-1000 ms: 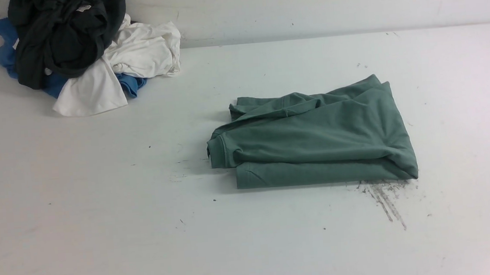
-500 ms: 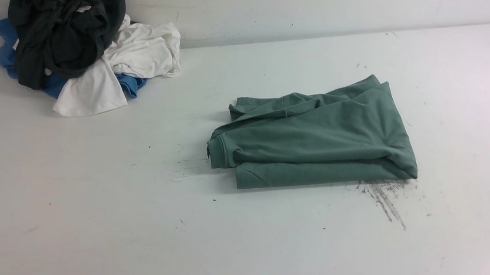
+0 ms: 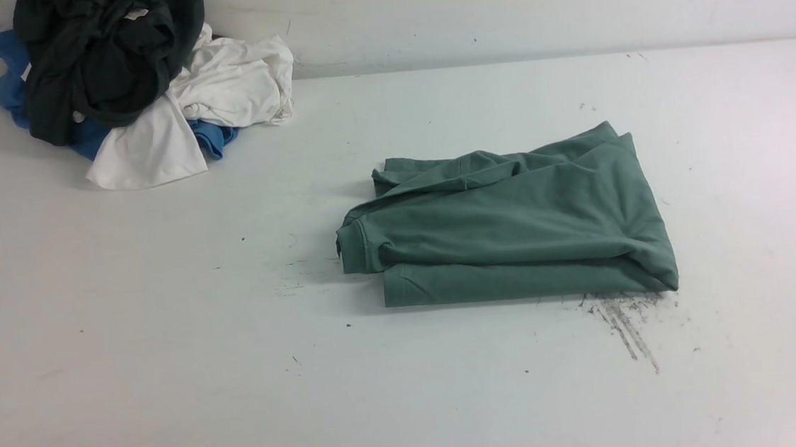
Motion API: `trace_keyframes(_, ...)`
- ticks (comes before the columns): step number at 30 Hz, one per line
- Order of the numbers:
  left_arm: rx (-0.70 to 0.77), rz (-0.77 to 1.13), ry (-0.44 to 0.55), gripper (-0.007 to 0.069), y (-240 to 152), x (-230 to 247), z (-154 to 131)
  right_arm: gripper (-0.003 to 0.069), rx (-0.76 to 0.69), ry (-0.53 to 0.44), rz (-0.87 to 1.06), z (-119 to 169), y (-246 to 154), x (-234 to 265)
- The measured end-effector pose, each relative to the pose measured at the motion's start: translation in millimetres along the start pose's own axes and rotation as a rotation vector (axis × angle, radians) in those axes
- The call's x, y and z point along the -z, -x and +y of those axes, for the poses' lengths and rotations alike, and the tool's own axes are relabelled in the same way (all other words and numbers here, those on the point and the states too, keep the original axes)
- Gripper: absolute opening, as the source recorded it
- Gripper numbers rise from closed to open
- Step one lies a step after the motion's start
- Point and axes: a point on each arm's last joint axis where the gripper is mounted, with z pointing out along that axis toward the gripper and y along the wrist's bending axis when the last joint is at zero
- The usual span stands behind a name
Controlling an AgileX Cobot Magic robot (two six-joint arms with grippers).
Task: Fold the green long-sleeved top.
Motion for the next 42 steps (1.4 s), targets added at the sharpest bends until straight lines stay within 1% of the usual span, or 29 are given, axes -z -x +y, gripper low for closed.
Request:
trace_keyframes(18, 0.000, 0.002, 0.002, -0.0007, 0, 0, 0, -0.0015, -0.007, 0.019, 0.107, 0, -15, -5)
trace_keyframes(24, 0.000, 0.004, 0.002, -0.0007, 0, 0, 0, -0.0015, -0.004, 0.012, 0.121, -1, -19, -7)
trace_keyframes(27, 0.000, 0.007, 0.002, -0.0007, -1, 0, 0, -0.0015, -0.004, -0.021, 0.081, -6, -27, -16)
trace_keyframes(30, -0.001, 0.012, 0.003, -0.0007, -1, 0, 0, -0.0015, 0.022, -0.119, -0.006, -18, -54, -28)
trace_keyframes(34, -0.001, 0.018, 0.003, -0.0007, -2, 0, 0, -0.0015, 0.045, -0.230, -0.063, -31, -116, -35)
trace_keyframes(35, -0.001, 0.018, 0.003, -0.0007, -2, 0, 0, -0.0015, 0.047, -0.241, -0.081, -32, -122, -34)
trace_keyframes(36, -0.001, 0.018, 0.003, -0.0007, -2, 0, 0, -0.0015, 0.028, -0.292, -0.071, -37, -154, -34)
trace_keyframes(37, -0.001, 0.018, 0.003, -0.0007, -2, 0, 0, -0.0015, 0.027, -0.296, -0.068, -37, -158, -34)
trace_keyframes(39, -0.001, 0.018, 0.003, -0.0007, -2, 0, 0, -0.0015, -0.044, -0.358, -0.027, -41, -200, -32)
trace_keyframes(42, -0.001, 0.018, 0.003, -0.0007, -2, 0, 0, -0.0015, -0.084, -0.390, -0.007, -43, -232, -29)
